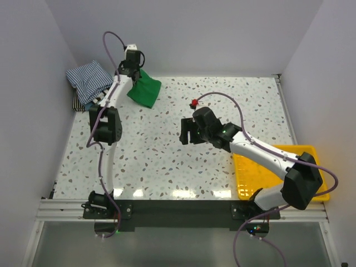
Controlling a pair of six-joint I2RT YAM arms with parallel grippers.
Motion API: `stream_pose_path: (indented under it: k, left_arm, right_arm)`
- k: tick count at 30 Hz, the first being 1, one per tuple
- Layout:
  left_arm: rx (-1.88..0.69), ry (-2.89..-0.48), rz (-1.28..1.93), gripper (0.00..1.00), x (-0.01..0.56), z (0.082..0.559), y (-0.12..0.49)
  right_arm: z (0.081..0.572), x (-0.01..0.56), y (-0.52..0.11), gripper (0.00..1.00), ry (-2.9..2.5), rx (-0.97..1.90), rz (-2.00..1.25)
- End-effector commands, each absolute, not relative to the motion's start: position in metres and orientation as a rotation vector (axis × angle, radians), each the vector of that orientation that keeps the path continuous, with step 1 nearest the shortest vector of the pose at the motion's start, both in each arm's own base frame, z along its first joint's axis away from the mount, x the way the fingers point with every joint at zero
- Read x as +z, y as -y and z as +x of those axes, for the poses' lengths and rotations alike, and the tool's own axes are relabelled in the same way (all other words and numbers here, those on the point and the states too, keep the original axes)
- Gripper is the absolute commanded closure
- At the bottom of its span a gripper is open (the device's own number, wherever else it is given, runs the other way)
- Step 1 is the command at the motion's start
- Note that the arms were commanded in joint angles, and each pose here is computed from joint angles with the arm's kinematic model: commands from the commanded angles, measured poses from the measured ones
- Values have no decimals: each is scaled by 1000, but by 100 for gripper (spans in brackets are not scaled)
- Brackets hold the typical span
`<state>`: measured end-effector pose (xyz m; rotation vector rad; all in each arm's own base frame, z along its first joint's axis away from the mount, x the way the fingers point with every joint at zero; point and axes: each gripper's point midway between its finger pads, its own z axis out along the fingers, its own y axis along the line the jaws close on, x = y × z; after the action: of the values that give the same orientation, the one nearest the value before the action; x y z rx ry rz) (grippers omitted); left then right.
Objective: Fold and stack the tank tops
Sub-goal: Neatly place the folded tank top to the corner
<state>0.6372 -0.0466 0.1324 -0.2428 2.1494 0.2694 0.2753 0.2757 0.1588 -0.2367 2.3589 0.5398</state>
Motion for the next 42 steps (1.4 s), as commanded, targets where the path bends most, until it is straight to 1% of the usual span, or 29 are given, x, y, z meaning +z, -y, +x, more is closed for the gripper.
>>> stream_pose_path:
  k: [1, 11, 20, 22, 24, 25, 26, 29, 37, 38, 42]
  left_arm:
    - [196, -1949, -235, 100, 199, 670, 42]
    - [145, -1848, -273, 100, 224, 687, 12]
    - [85, -1778, -340, 100, 257, 687, -24]
    - [68, -1774, -352, 100, 261, 685, -33]
    - [66, -1780, -394, 100, 257, 682, -56]
    - [39, -1769, -391, 100, 265, 679, -58]
    - [22, -1769, -415, 100, 259, 678, -70]
    - [-27, -1743, -446, 100, 268, 672, -88]
    - [-86, -1686, -480, 100, 290, 660, -117]
    - [-84, -1695, -501, 100, 283, 658, -125]
    - [-87, -1672, -516, 100, 289, 652, -141]
  right_arm:
    - [283, 167, -288, 28, -2330, 586, -256]
    - [288, 149, -300, 29, -2364, 603, -274]
    - [289, 141, -307, 30, -2378, 619, -301]
    - [289, 139, -309, 31, -2383, 624, -304]
    - [289, 136, -310, 31, -2392, 625, -306]
    - [289, 135, -310, 31, -2393, 628, -307]
    - [288, 134, -311, 32, -2394, 628, -309]
    - [289, 133, -310, 32, -2396, 624, -304]
    - [289, 124, -310, 32, -2410, 622, -300]
    - [288, 121, -311, 32, -2417, 618, -303]
    - [289, 116, -310, 32, -2426, 612, -300]
